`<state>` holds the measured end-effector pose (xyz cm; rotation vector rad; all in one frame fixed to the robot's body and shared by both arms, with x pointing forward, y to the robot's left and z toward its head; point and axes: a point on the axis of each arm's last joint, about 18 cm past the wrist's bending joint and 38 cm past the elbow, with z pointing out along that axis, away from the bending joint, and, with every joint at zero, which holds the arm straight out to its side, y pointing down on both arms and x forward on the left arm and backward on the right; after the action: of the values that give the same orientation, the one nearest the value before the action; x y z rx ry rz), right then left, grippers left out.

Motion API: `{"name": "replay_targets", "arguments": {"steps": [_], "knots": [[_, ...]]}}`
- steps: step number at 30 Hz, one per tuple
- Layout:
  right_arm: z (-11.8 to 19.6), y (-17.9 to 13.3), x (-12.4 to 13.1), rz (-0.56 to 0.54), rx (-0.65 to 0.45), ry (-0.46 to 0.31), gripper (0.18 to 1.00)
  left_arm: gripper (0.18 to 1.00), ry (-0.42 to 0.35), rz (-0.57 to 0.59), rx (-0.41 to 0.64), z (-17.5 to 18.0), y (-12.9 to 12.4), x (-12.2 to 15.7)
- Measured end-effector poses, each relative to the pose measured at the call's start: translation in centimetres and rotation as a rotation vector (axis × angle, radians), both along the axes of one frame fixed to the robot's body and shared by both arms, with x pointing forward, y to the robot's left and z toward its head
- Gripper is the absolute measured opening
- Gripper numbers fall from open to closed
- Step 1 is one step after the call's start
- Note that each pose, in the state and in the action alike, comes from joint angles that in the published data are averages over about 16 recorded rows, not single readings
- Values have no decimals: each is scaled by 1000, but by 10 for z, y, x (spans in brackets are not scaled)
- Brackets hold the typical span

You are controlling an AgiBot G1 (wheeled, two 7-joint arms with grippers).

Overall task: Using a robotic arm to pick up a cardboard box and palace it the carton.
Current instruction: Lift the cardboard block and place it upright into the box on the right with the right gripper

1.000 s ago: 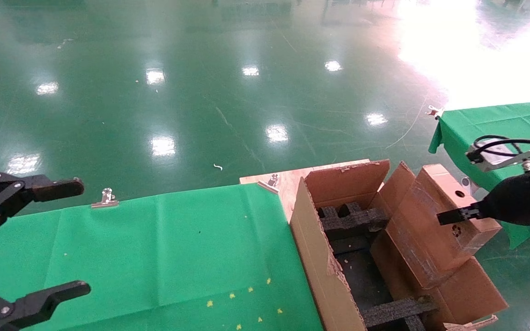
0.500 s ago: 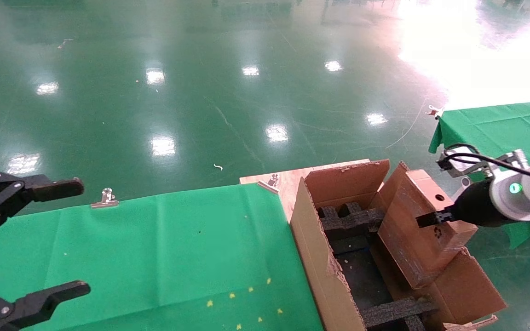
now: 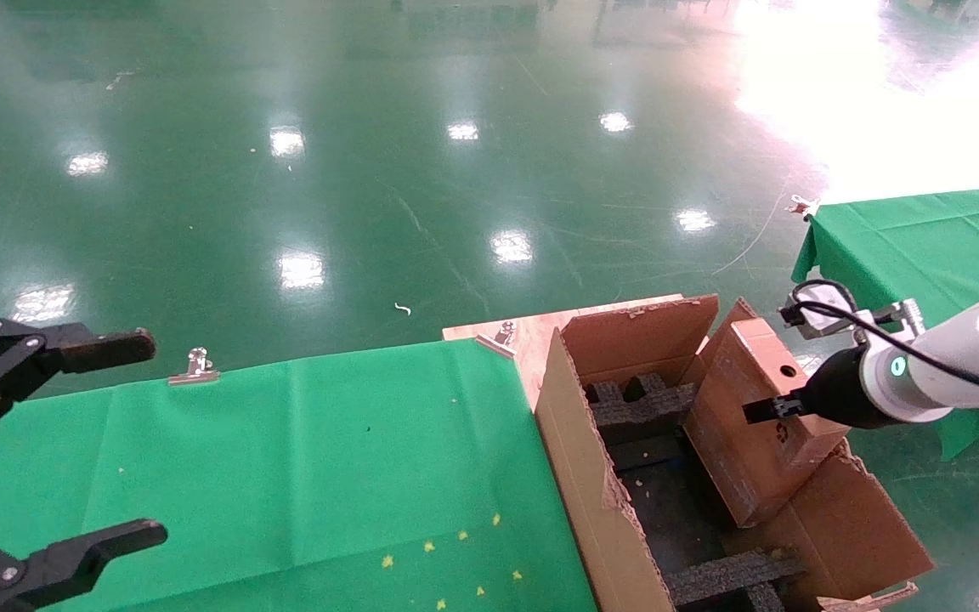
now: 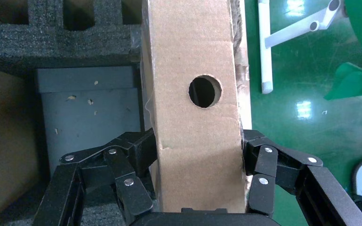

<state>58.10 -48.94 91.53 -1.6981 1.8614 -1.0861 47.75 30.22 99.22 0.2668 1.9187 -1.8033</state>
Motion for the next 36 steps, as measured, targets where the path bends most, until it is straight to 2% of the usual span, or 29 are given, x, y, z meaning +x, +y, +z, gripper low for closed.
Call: {"name": "replay_targets", "arguments": {"steps": [21,36], "knots": [[-55,0,10,-1,38,-22,345,1001,0,0,0,0,0,0],[-91,2,9,30,33,26,341,1001,0,0,0,0,0,0]]}}
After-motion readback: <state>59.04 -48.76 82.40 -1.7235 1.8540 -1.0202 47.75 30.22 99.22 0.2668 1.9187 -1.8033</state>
